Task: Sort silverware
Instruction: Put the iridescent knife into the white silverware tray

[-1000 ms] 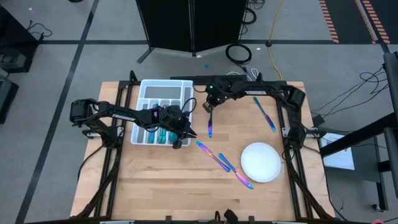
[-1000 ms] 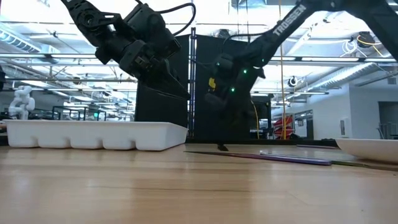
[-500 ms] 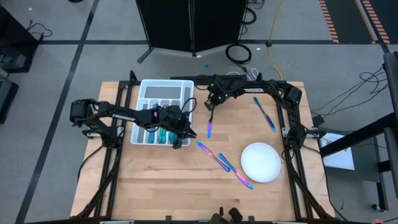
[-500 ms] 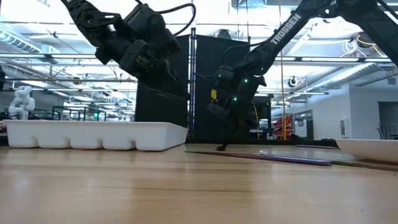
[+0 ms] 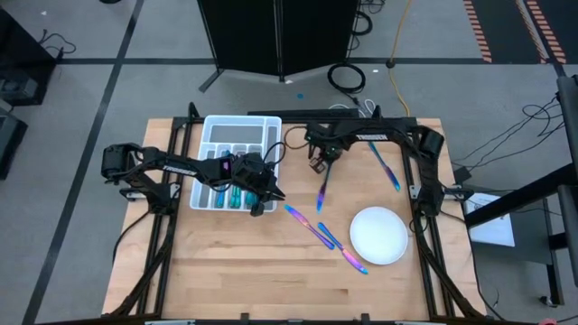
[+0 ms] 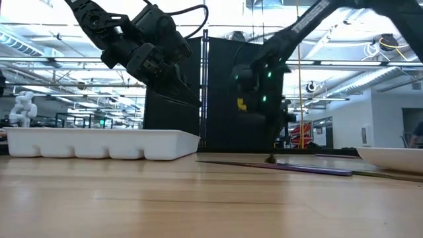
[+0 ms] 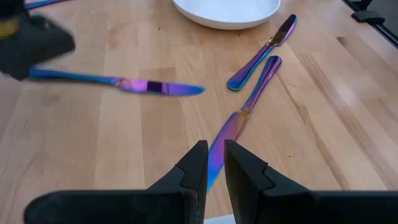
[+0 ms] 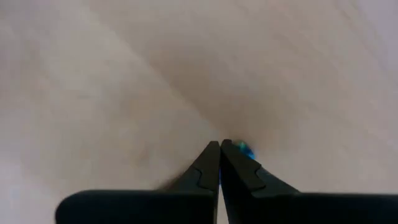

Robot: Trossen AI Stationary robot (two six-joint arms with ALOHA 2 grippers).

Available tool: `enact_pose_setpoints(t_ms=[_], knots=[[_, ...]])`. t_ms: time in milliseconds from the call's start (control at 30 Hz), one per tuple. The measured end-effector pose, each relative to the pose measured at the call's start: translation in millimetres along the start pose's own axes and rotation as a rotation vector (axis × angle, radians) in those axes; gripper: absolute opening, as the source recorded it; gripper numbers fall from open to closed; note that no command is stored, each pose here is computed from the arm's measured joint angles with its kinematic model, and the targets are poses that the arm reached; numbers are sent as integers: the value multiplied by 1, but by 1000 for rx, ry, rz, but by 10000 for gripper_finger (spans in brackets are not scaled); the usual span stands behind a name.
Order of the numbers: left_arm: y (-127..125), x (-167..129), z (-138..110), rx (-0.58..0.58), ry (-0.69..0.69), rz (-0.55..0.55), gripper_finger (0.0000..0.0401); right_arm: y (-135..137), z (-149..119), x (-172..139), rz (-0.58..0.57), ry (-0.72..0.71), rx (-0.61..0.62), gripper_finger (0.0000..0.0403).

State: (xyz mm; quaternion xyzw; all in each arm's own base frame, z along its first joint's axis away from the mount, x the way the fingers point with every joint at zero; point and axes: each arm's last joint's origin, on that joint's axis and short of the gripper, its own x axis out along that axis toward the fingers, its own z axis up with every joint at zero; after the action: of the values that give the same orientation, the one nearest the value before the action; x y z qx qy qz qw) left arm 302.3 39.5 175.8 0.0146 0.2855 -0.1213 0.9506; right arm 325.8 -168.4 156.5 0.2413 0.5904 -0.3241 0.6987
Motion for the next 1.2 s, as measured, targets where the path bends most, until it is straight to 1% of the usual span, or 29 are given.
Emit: enact_pose_setpoints(t_ms=[100,200,233,333,367,433,500,533,567,633,700,833,867,1033,1133,1200], knots=[[0,0,0,0,0,0,52,3,-11,-29,49,-101,-5,0],[0,0,0,-1,0,0,52,-6,-37,-48,111,-213,13,0],[0,0,0,-6,-1,0,52,-12,-46,-51,153,-258,33,0],[-1,0,2,-2,-14,0,52,-34,-70,-50,332,-404,92,0],[-1,0,4,-3,-33,2,52,-40,-76,-45,378,-438,100,0],[-1,0,12,-34,-114,15,52,-50,-84,-35,431,-459,115,0],[0,3,23,-83,-222,41,52,-61,-86,-28,431,-458,137,0],[-1,6,27,-102,-253,46,52,-65,-86,-23,417,-448,139,0],[-2,9,29,-108,-254,40,52,-68,-85,-18,403,-436,139,0],[-5,20,36,-103,-240,24,52,-72,-84,-7,396,-398,131,0],[-7,33,40,-105,-209,24,52,-73,-81,1,421,-367,104,0],[-2,61,45,-121,-142,41,52,-74,-77,14,410,-324,76,0],[0,67,44,-128,-118,39,52,-74,-76,15,406,-328,71,0],[8,92,45,-131,-105,57,52,-78,-71,17,399,-342,67,0],[10,100,41,-130,-87,60,52,-78,-70,16,401,-357,66,0],[12,104,39,-98,-82,63,52,-78,-71,17,400,-347,67,0]])
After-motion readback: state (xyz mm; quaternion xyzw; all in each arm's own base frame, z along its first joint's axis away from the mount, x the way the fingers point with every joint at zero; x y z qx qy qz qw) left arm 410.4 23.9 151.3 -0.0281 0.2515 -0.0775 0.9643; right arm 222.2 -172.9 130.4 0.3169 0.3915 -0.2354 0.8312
